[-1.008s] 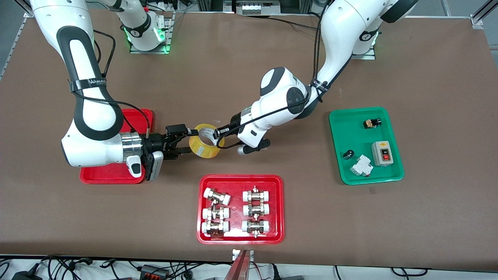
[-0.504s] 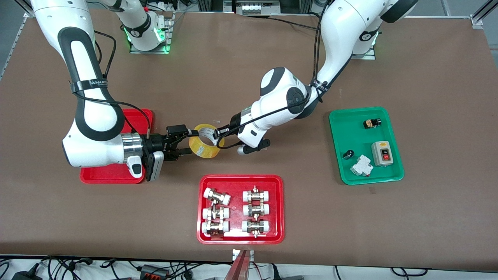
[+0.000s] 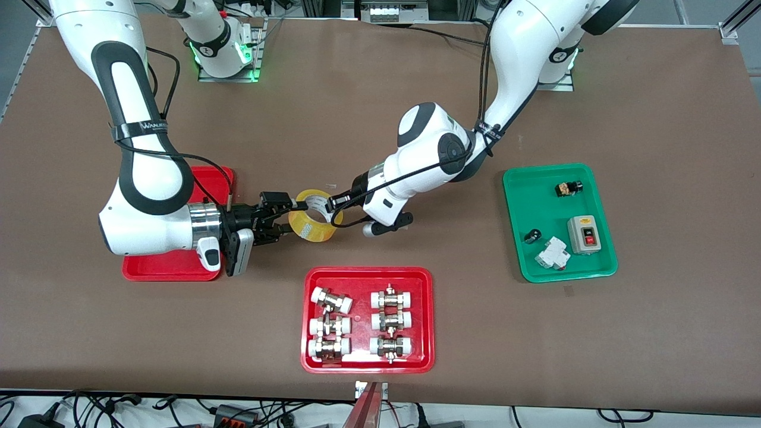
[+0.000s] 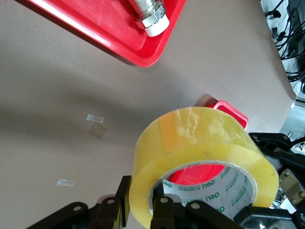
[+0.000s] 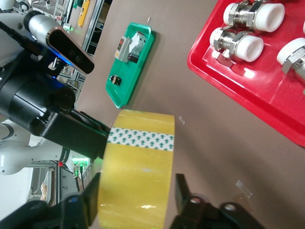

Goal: Left arm passes tape to right arm into tray
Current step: 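Open the left gripper and withdraw it from the tape roll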

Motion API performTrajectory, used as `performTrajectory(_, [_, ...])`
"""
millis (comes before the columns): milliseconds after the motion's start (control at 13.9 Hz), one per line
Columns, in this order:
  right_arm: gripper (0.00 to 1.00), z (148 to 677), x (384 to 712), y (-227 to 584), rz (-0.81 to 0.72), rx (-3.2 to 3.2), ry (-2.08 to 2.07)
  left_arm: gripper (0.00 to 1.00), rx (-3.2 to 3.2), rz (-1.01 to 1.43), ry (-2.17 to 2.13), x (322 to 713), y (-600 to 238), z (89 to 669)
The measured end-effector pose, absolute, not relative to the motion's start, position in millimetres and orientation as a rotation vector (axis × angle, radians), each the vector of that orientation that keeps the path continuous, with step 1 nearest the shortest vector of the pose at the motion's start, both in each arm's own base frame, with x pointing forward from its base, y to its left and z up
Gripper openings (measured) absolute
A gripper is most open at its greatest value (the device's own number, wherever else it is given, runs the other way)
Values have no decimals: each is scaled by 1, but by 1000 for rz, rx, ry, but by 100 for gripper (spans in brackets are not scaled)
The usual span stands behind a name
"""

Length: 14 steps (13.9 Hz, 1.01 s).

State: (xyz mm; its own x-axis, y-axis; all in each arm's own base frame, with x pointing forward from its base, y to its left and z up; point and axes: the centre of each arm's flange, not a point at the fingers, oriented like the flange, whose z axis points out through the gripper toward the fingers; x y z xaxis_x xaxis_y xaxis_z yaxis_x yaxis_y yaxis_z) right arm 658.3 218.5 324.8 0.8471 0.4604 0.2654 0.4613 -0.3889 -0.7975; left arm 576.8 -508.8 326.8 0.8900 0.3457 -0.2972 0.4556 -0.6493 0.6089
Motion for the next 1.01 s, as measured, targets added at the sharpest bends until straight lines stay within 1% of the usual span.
performTrajectory(72, [55, 325, 659, 219, -1, -2036, -672, 22, 2336, -196, 574, 577, -509, 326])
performTrajectory(504, [55, 324, 659, 218, -3, -2035, -670, 22, 2334, -192, 573, 578, -509, 326])
performTrajectory(576, [55, 324, 659, 218, -6, -2036, -671, 27, 2332, -186, 573, 580, -508, 328])
performTrajectory(648, [55, 324, 660, 216, -9, -2039, -669, 27, 2333, -174, 567, 583, -506, 331])
performTrajectory(720, [55, 324, 660, 216, -10, -2040, -667, 33, 2332, -151, 563, 588, -501, 337])
performTrajectory(864, [55, 323, 660, 217, -13, -2041, -665, 52, 2321, -126, 575, 610, -475, 364])
performTrajectory(936, [55, 321, 660, 217, -10, -2041, -665, 62, 2334, -142, 572, 622, -453, 381])
performTrajectory(1008, [55, 320, 660, 217, -7, -2041, -663, 70, 2366, -182, 554, 631, -428, 399])
